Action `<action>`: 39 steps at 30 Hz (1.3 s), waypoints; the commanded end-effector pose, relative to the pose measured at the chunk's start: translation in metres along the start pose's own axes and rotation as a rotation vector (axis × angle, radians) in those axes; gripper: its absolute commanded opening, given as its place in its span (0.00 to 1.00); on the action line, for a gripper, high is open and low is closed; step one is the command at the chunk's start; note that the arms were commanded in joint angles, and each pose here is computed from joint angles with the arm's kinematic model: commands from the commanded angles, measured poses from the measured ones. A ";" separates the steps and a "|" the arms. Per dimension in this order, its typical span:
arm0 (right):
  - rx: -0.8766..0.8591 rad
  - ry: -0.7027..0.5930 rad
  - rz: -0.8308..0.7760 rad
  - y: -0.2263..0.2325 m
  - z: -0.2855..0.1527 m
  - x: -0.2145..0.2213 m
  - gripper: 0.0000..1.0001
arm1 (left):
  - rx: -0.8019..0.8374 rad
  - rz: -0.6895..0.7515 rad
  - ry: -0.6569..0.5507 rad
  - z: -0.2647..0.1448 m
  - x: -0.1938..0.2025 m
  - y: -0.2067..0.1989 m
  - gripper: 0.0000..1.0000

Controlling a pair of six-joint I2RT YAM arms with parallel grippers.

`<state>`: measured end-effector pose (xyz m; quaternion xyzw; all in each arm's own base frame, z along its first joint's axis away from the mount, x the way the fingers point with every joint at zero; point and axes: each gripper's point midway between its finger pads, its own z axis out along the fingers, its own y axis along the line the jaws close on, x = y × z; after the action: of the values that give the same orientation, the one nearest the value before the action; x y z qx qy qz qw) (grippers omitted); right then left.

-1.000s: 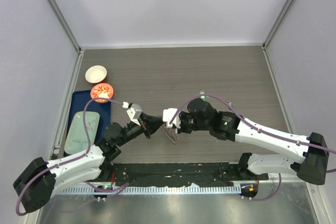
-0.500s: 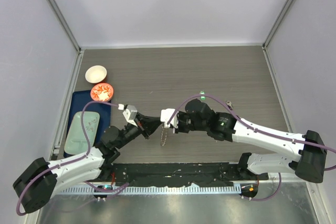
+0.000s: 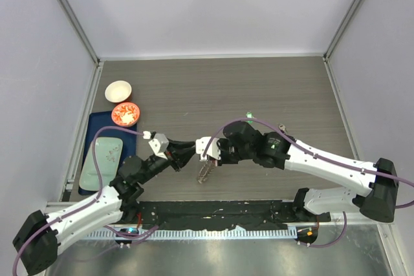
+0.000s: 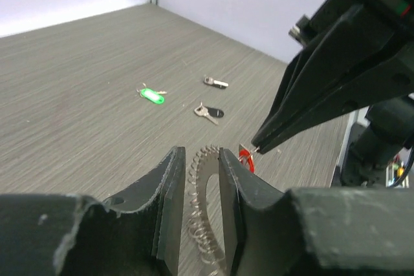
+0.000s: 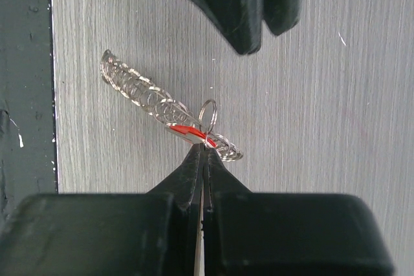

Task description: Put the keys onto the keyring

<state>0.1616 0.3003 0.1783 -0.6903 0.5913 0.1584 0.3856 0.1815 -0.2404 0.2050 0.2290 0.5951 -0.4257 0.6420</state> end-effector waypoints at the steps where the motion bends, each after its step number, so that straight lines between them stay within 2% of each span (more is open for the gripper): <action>1: 0.024 -0.016 -0.062 -0.014 -0.012 -0.021 0.01 | 0.099 0.141 0.060 0.009 -0.001 -0.011 0.32; 6: 0.015 0.002 -0.073 -0.015 -0.013 -0.021 0.01 | 0.276 0.204 0.108 0.016 0.007 -0.036 0.36; 13: -0.003 0.014 -0.075 -0.011 -0.011 -0.020 0.01 | 0.398 0.288 0.171 0.016 0.016 -0.048 0.41; 18: -0.012 0.008 -0.079 -0.010 -0.012 -0.023 0.01 | 0.414 0.312 0.217 0.018 0.023 -0.047 0.40; 30: -0.020 0.002 -0.086 -0.007 -0.012 -0.025 0.01 | 0.429 0.293 0.317 0.023 0.041 -0.044 0.27; 39: -0.021 -0.009 -0.087 -0.006 -0.013 -0.028 0.01 | 0.430 0.297 0.330 0.030 0.045 -0.042 0.31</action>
<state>0.1541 0.2842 0.1738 -0.7250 0.5901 0.1300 0.3306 0.1527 -0.2927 0.1712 0.5071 0.5440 -0.4118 0.5266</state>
